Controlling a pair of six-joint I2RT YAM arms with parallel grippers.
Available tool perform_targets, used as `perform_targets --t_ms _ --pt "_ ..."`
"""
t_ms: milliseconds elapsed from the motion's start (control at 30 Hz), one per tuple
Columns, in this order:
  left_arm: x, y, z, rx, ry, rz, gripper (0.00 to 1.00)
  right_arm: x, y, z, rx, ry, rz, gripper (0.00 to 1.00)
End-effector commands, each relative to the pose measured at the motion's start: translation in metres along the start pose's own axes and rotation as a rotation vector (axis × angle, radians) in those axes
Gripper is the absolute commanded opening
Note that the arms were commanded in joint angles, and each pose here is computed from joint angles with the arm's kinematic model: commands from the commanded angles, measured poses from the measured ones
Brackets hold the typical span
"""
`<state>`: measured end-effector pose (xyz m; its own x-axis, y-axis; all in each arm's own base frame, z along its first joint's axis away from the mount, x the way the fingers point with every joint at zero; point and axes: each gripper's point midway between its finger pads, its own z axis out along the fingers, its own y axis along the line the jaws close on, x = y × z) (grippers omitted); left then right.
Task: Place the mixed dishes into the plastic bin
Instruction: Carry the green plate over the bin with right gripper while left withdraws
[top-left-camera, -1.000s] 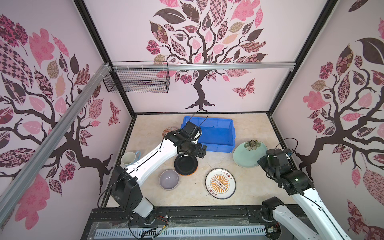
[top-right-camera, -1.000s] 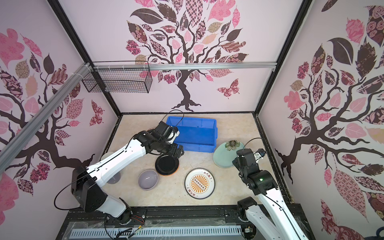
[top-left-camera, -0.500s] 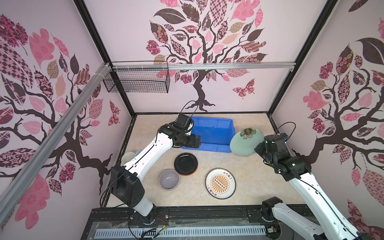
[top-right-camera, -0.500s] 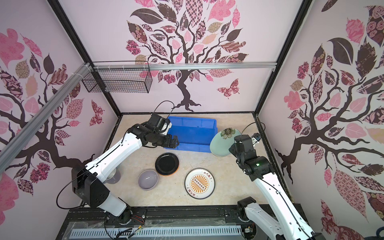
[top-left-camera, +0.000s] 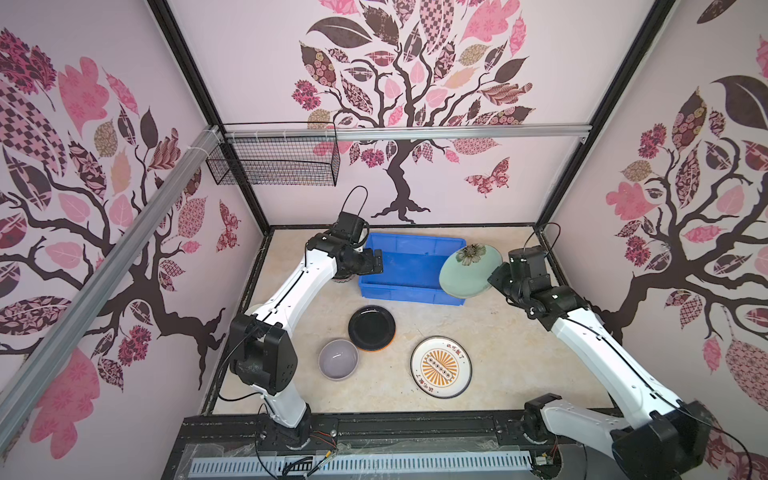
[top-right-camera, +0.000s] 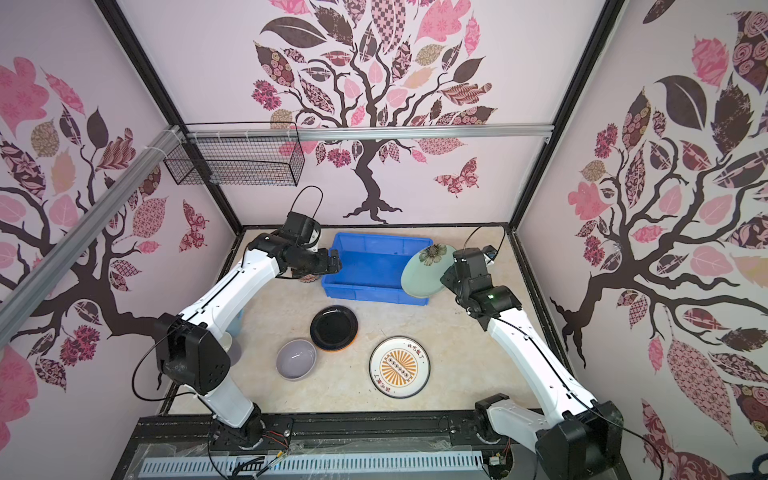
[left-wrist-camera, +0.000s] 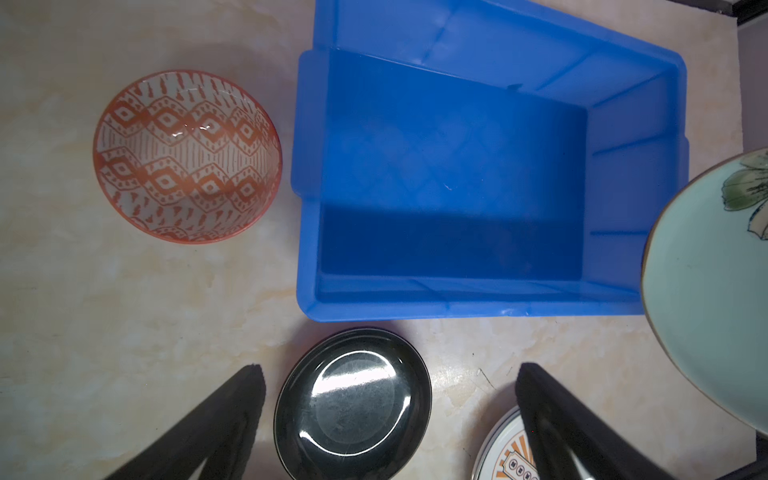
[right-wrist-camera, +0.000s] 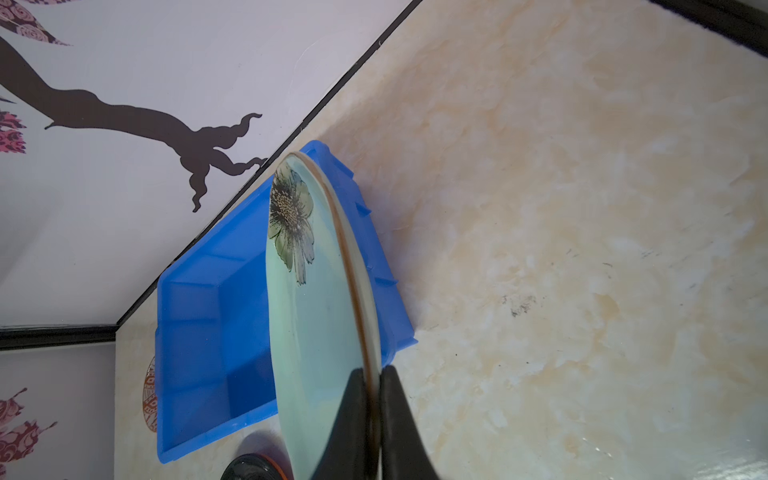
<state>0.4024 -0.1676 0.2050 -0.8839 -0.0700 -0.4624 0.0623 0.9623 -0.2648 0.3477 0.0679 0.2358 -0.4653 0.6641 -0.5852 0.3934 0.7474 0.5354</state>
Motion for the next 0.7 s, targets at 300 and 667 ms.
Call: perform_targets --t_ms 300,667 --pt "-0.003 0.007 -0.011 -0.018 -0.038 -0.005 0.98 -0.030 0.091 0.051 -0.266 -0.016 0.024 0.01" --pt "0.024 0.015 -0.034 -0.011 -0.051 0.011 0.98 0.002 0.106 0.110 -0.303 0.116 0.026 0.00"
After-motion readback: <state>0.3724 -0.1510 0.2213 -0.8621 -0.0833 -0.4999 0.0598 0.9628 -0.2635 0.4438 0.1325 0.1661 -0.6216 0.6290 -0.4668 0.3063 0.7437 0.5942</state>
